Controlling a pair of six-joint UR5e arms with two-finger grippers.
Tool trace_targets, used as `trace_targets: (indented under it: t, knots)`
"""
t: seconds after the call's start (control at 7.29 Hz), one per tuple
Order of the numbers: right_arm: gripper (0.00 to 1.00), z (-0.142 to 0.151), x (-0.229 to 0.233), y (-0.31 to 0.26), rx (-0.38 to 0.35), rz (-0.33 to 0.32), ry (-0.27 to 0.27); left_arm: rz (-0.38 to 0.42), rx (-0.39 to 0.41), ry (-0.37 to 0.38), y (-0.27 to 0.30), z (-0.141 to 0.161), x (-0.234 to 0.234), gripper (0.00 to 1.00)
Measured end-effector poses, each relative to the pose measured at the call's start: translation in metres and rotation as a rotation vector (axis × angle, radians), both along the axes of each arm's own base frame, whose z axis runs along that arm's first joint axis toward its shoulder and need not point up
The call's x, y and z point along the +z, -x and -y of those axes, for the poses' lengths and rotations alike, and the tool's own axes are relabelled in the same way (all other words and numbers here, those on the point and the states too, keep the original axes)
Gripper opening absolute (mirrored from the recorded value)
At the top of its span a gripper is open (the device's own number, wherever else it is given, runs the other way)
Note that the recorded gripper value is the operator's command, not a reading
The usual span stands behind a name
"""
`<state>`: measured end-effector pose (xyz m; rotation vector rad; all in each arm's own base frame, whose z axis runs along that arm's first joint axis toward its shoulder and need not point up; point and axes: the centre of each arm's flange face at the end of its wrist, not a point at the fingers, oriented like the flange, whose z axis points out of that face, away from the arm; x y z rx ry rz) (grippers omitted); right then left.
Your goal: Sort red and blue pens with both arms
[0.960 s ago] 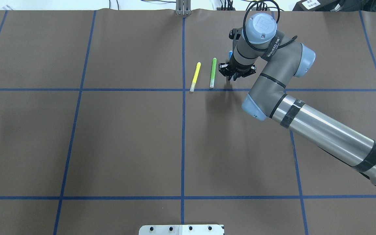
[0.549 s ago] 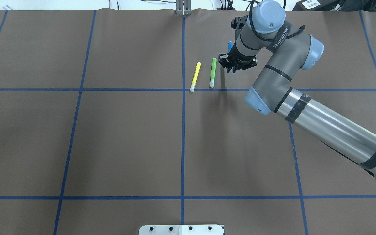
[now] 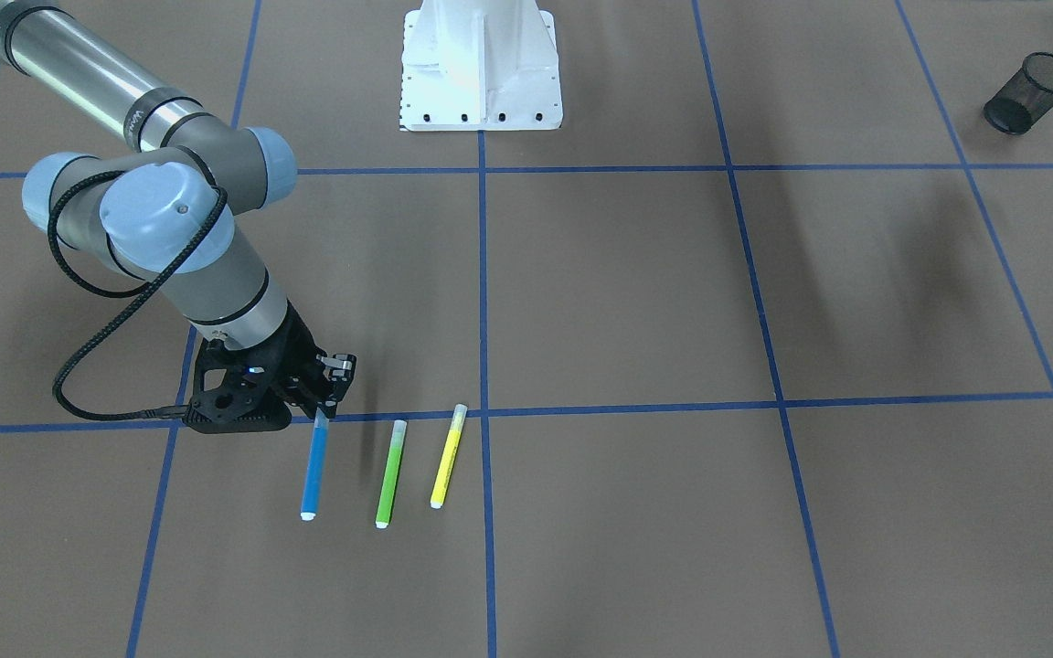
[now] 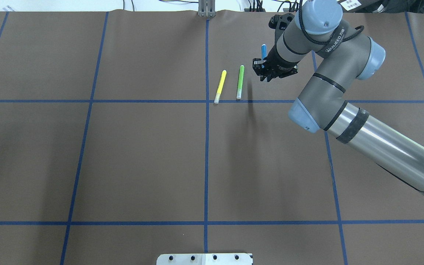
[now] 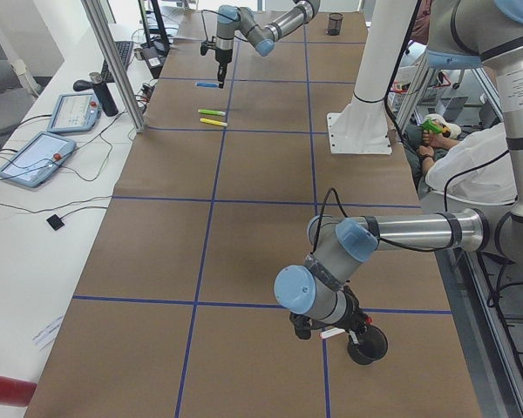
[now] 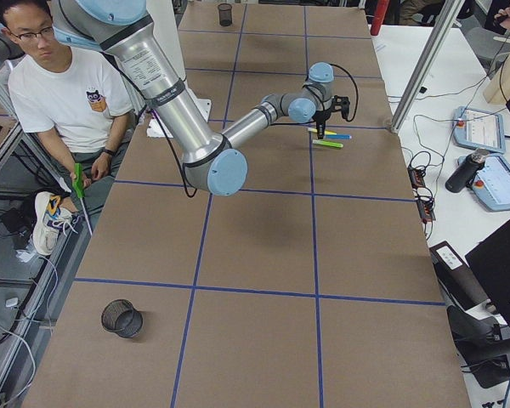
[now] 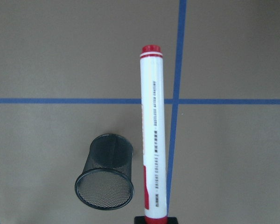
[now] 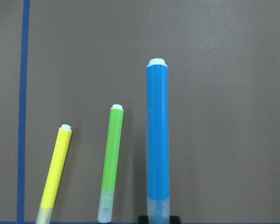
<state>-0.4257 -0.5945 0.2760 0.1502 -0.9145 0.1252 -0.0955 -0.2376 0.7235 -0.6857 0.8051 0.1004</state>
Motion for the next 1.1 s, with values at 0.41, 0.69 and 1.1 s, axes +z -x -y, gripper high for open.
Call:
trace_targets:
  t: [0.41,0.69,1.1]
  knots:
    - [0.0,-0.011,-0.019,-0.026,0.017,0.019,0.036,-0.031,0.002,0.148,-0.002,-0.044,0.016,0.0]
    - [0.0,-0.017,-0.014,-0.062,0.008,0.059,0.065,-0.054,0.011,0.21,-0.003,-0.062,0.026,0.0]
    - [0.0,-0.027,0.003,-0.143,-0.017,0.149,0.146,-0.069,0.01,0.28,-0.005,-0.075,0.046,0.0]
